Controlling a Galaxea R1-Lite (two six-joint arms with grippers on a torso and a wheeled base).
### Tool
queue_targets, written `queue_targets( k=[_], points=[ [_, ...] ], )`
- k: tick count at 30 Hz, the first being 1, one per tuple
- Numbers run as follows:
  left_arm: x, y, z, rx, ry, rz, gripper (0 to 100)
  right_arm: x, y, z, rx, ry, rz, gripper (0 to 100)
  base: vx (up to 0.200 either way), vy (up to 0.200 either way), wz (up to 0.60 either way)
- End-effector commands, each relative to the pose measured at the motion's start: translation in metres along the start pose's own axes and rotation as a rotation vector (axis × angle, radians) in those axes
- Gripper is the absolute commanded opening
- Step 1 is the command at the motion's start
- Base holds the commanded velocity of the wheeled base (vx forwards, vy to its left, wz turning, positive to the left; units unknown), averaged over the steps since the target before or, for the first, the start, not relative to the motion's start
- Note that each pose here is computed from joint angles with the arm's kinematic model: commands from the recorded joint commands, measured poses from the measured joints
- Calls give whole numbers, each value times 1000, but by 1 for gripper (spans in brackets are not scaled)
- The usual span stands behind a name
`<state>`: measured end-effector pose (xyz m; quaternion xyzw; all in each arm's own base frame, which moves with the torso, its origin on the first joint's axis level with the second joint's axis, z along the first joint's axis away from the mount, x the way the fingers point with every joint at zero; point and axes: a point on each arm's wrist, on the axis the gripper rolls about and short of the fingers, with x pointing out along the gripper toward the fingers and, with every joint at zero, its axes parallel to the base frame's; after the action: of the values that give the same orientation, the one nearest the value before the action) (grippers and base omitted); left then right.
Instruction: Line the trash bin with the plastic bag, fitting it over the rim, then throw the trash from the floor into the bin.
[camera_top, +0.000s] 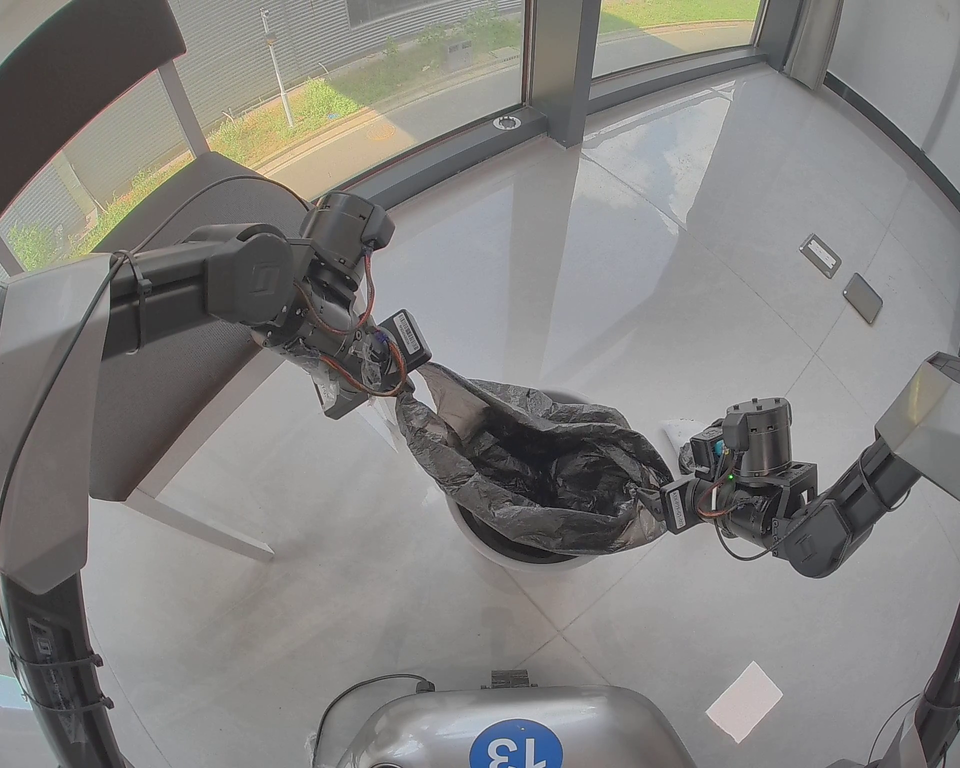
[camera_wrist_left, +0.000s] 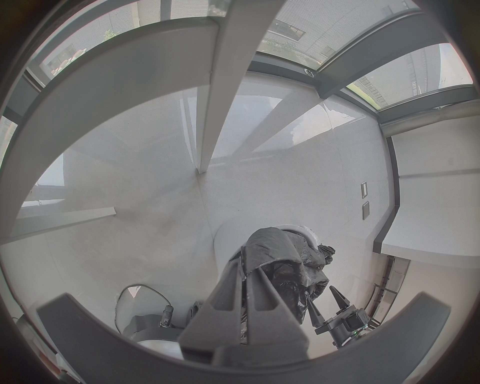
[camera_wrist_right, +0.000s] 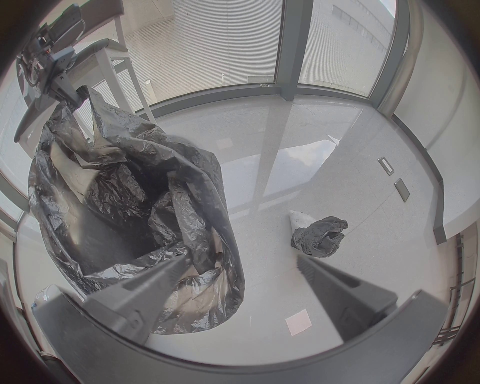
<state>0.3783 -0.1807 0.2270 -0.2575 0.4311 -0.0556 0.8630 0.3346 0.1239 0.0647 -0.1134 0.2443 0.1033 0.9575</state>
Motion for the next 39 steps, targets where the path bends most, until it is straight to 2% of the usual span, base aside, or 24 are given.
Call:
queue_targets(
  k=[1,8,11,16,29,33,39],
  points=[
    [-6,-5,-2,7,-9,-11,0,-9,-1,7,-4,-29,1,100,0,0,0],
    [-28,-33,-24,46,-9,-71,0,-20,8,11,-16,-49,25,100,0,0,0],
    [-23,-35,-26,51,-27,-75,0,-22,14,9,-25,-44,40,100,0,0,0],
    [-9,-30,-29,61,-19,-51,0,-30,21,6,-42,-41,61,100,0,0,0],
    [16,-13,-24,68,-20,-4,0,-34,20,7,-41,-48,59,100,0,0,0],
    [23,-2,-25,120,-4,35,0,-33,19,7,-38,-49,57,100,0,0,0],
    [22,12,-17,114,-13,74,0,-32,19,7,-38,-48,57,100,0,0,0]
  ],
)
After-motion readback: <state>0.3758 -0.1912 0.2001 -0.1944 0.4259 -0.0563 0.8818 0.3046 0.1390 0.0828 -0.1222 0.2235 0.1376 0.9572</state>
